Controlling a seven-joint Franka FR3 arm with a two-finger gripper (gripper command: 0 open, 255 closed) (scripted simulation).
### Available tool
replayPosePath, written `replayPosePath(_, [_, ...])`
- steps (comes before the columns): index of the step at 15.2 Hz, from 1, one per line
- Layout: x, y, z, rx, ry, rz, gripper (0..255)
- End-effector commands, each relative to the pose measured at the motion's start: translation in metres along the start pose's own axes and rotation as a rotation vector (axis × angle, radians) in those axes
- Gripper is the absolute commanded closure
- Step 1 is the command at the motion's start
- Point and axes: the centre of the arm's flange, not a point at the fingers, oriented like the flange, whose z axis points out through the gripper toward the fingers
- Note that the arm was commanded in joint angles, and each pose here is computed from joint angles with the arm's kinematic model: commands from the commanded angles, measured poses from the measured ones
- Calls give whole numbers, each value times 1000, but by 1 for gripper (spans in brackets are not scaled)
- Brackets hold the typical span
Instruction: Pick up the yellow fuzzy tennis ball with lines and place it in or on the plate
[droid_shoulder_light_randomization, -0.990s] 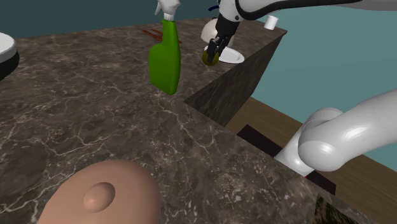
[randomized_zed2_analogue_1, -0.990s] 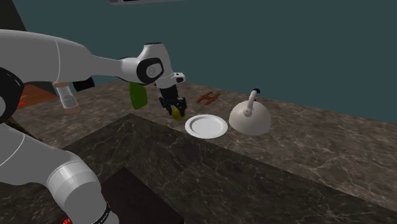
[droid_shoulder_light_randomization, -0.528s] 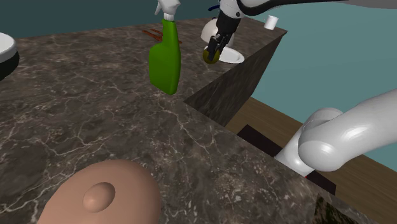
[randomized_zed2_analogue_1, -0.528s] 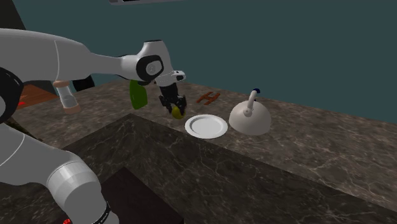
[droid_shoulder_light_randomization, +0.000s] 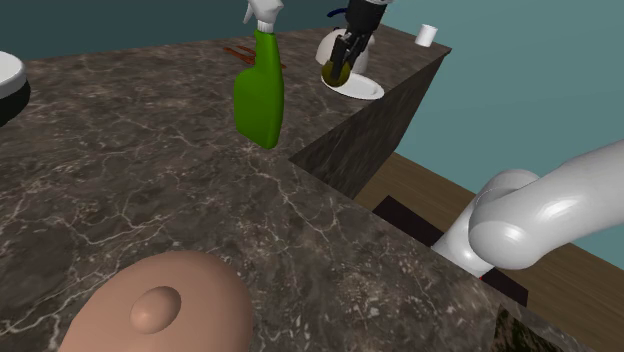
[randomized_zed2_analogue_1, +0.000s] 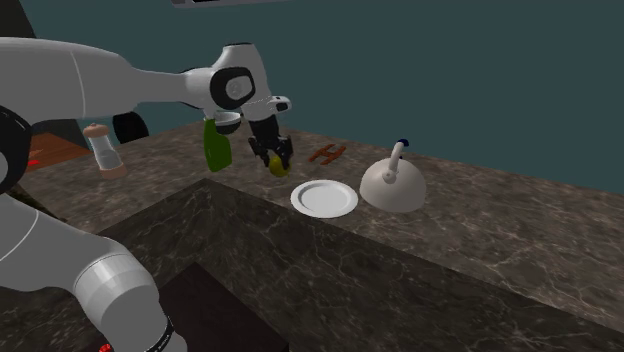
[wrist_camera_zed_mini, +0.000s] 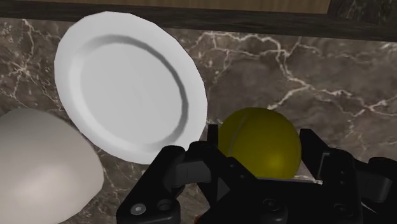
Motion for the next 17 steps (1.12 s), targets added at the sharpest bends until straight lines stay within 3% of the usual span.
replayPosePath(1, [1, 1, -11, 0, 0, 0, 255])
replayPosePath(6, [5, 4, -34, 0, 0, 0, 255])
replayPosePath(17, [5, 149, -21, 0, 0, 0, 255])
